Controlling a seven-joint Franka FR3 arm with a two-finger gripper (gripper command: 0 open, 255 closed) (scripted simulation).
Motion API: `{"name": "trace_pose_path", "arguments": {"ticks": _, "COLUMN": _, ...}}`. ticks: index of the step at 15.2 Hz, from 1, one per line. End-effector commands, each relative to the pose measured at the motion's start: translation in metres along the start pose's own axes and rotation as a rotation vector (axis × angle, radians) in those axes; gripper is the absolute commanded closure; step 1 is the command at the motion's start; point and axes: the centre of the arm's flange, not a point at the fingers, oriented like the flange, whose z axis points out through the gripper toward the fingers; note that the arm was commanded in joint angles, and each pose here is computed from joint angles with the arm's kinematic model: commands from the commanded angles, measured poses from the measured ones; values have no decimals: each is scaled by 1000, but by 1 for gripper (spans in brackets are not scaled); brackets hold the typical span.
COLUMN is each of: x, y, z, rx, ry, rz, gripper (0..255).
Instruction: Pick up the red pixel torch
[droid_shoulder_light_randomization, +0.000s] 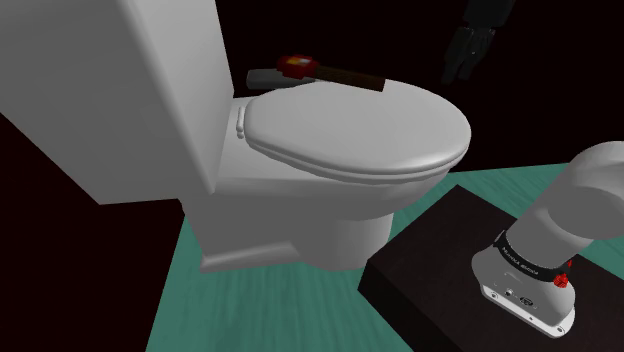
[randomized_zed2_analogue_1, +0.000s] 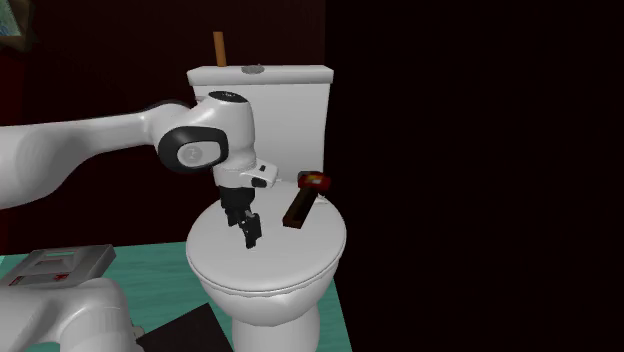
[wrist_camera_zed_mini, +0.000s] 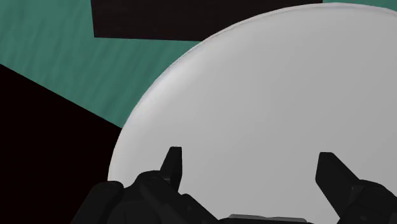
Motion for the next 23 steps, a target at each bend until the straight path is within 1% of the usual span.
{"name": "trace_pose_path", "arguments": {"ticks": 1, "x": 0, "y": 0, "z": 0, "rx": 0, "ry": 0, "rz": 0, "gripper": 0}}
{"name": "trace_pose_path", "arguments": {"ticks": 6, "x": 64, "y": -12, "z": 8, "rx": -25, "ry": 5, "rz": -120, "gripper": 0}}
{"name": "trace_pose_path", "arguments": {"ticks": 12, "x": 138, "y": -36, "z": 17, "rx": -54, "ry": 11, "rz": -264, "gripper": 0}}
{"name": "trace_pose_path", "arguments": {"ticks": 23, "x": 263, "y": -106, "z": 36, "rx": -108, "ry": 21, "rz": -528, "gripper": 0}}
